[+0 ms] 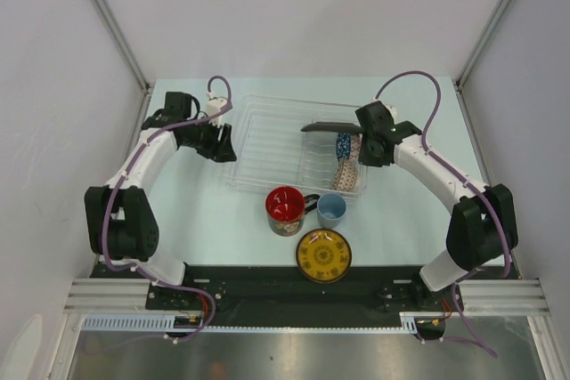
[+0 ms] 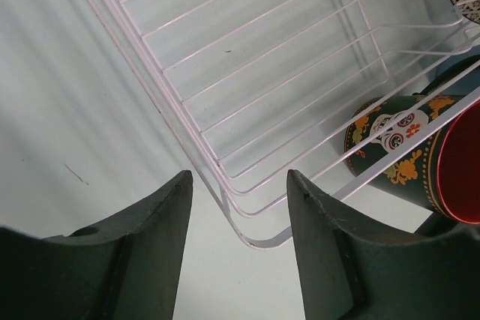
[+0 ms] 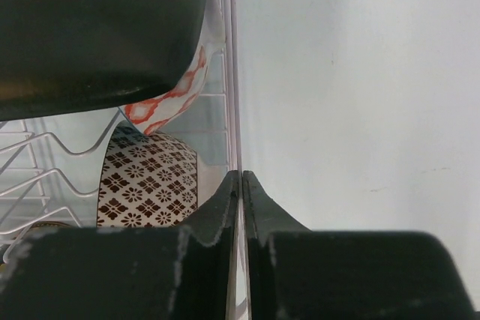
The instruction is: Load the mixed dishes into the dish rack
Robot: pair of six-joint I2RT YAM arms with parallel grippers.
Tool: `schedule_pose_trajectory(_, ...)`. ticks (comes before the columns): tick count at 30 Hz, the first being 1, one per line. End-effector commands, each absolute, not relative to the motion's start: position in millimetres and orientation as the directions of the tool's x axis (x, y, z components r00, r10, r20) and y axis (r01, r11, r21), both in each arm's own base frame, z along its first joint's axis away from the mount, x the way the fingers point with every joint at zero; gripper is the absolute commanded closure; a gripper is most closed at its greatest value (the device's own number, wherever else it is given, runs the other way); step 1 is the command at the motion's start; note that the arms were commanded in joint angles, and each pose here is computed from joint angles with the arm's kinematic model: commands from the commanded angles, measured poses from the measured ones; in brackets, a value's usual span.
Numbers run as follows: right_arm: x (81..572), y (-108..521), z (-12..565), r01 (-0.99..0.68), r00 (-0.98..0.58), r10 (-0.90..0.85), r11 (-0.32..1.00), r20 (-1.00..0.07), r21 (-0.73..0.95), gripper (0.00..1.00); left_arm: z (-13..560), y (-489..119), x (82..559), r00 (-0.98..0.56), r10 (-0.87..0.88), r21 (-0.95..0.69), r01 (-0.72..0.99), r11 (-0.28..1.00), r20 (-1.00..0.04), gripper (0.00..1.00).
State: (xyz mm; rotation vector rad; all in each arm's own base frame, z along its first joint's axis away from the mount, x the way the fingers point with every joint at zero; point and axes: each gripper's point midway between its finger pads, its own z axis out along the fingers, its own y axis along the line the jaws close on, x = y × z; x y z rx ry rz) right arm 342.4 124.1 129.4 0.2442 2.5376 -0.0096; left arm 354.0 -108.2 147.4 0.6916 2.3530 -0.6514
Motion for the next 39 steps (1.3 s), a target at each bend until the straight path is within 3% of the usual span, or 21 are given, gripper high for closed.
schedule_pose_trajectory(1,362.0,119.7,115.4,0.189,-0.813,0.186,0.981,-0.552,0.052,0.97,150.7,-101.0,367.3,-0.658,0.296,-0.242,0.599,0.763,-0.693,0.43)
schedule_pose_trajectory(14,406.9,136.2,126.2,0.17,-0.796,0.182,0.983,-0.577,0.076,1.0,140.5,-96.9,388.5,-0.672,0.259,-0.248,0.56,0.79,-0.694,0.45)
schedule_pose_trajectory(15,407.3,136.3,128.2,0.171,-0.793,0.183,0.982,-0.581,0.075,0.97,140.7,-97.1,390.8,-0.67,0.255,-0.248,0.559,0.791,-0.697,0.45)
schedule_pose_trajectory(18,406.2,133.4,140.3,0.173,-0.78,0.182,0.982,-0.599,0.074,0.7,139.3,-96.0,397.8,-0.672,0.248,-0.244,0.548,0.8,-0.698,0.46)
schedule_pose_trajectory(25,399.4,120.9,212.9,0.167,-0.697,0.236,0.972,-0.677,0.167,0.36,166.2,-98.0,413.1,-0.655,0.216,-0.244,0.537,0.808,-0.724,0.47)
schedule_pose_trajectory(30,341.0,127.2,261.4,0.071,-0.671,0.283,0.944,-0.685,0.321,0.23,237.2,-93.6,398.7,-0.559,0.202,-0.189,0.564,0.804,-0.804,0.42)
schedule_pose_trajectory(34,262.0,142.5,218.9,0.016,-0.801,0.258,0.911,-0.54,0.411,0.29,279.8,-95.7,358.4,-0.494,0.26,-0.145,0.64,0.755,-0.829,0.39)
schedule_pose_trajectory(36,229.0,147.4,218.4,-0.024,-0.819,0.251,0.884,-0.516,0.467,0.32,285.7,-98.0,321.6,-0.462,0.323,-0.113,0.698,0.707,-0.826,0.39)
schedule_pose_trajectory(39,183.6,152.6,181.0,-0.012,-0.889,0.229,0.854,-0.396,0.521,0.33,258.6,-113.4,270.4,-0.427,0.465,-0.075,0.793,0.604,-0.775,0.38)
